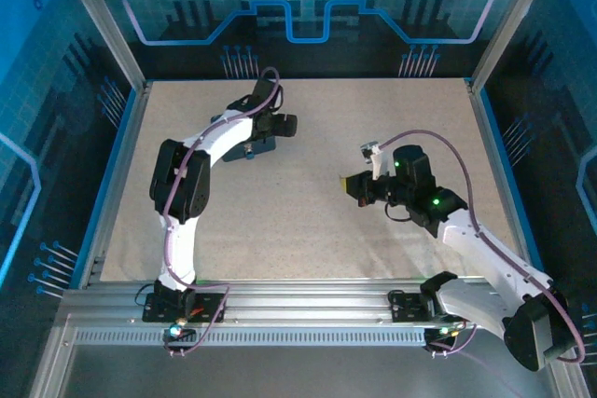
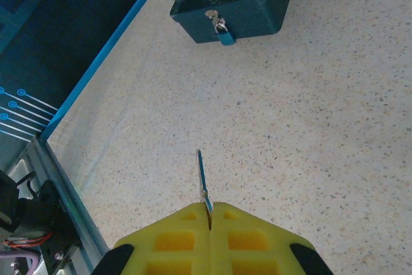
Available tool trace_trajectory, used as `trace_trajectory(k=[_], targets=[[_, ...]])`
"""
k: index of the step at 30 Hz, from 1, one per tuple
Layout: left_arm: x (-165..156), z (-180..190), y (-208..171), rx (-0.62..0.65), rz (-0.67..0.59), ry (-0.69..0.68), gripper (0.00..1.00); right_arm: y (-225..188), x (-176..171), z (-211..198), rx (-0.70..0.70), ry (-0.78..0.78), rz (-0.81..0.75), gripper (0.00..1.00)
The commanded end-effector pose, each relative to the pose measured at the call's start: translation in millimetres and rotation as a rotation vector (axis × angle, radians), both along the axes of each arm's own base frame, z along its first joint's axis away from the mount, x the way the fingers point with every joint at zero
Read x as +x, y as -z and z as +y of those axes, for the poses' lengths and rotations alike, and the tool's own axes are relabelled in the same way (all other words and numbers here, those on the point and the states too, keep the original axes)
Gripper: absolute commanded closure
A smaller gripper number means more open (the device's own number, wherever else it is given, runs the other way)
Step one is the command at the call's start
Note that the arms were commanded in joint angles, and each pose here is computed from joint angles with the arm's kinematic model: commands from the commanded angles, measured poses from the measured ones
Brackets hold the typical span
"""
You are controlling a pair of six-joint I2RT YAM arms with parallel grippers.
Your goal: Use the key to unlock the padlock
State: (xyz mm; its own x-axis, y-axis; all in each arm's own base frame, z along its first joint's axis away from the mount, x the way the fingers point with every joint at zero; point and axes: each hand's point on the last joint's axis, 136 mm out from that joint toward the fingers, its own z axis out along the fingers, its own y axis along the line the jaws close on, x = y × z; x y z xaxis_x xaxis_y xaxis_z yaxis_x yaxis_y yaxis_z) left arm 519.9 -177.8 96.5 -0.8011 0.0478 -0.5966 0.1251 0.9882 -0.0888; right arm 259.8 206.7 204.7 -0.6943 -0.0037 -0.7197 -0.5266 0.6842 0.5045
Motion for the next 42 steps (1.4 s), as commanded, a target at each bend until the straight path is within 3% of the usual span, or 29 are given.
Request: trace_trajectory(k=[1, 16, 27, 42], targets=[[-31, -23, 17, 0.009, 0.072, 0.076, 0.09, -10, 2, -11, -0.003, 0.025, -0.022, 1.00], [-89, -111, 11, -0.016, 0.057, 0.222, 0.10, 0, 4, -53, 0.020, 0.139, 0.034, 1.00], [-133, -180, 11, -0.104, 0.084, 0.322, 0.10, 6, 3, -76, 0.031, 0.204, 0.074, 1.00], [-123, -226, 8, -0.174, 0.096, 0.388, 0.09, 15, -1, -84, 0.026, 0.225, 0.088, 1.00]])
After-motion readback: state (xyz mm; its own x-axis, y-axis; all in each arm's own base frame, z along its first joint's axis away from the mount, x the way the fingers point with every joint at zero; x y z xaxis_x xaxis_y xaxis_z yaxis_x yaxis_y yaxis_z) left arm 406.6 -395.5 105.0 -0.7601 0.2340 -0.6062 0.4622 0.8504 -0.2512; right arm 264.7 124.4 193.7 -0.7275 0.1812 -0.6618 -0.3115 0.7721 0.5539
